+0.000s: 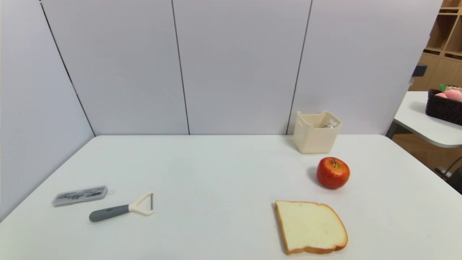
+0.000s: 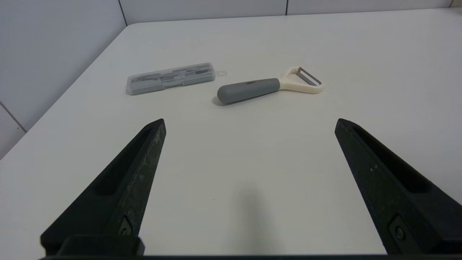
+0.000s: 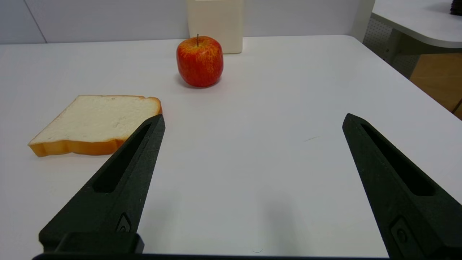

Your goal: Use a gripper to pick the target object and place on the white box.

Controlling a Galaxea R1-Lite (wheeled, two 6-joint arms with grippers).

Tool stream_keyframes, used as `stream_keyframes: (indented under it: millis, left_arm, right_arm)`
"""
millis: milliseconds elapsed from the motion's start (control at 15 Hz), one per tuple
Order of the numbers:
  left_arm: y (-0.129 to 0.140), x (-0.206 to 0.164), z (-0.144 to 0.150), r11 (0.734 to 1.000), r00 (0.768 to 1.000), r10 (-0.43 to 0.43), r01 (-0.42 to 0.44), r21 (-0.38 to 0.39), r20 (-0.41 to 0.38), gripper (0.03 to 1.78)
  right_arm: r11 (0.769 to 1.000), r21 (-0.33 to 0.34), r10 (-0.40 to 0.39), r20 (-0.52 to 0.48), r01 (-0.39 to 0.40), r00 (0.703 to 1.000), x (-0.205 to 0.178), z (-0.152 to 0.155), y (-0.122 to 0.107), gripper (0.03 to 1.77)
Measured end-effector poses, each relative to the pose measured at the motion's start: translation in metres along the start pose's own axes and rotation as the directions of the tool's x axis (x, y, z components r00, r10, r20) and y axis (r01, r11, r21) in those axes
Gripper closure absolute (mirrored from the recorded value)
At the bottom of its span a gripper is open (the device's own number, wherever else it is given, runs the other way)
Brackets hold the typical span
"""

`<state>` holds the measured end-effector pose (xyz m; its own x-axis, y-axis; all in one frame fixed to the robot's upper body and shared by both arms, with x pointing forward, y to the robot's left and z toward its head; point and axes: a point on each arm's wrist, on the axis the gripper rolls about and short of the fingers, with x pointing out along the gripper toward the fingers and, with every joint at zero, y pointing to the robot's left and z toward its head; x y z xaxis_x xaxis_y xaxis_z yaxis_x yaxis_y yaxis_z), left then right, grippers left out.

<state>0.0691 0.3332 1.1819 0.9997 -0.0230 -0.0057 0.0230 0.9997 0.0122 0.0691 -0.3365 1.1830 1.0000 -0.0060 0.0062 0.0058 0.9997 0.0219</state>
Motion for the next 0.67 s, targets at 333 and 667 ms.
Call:
stream_keyframes:
  millis: [333, 667]
  left_arm:
    - [0.0, 0.0, 0.0, 1.0, 1.0, 0.0, 0.0, 0.0, 0.0, 0.12]
    - [0.0, 0.0, 0.0, 1.0, 1.0, 0.0, 0.0, 0.0, 0.0, 0.12]
  right_arm:
    - [1.0, 0.0, 0.0, 0.0, 0.0, 1.0, 0.0, 0.0, 0.0, 0.1]
    - [1.0, 0.001, 0.0, 0.0, 0.0, 1.0, 0.0, 0.0, 0.0, 0.1]
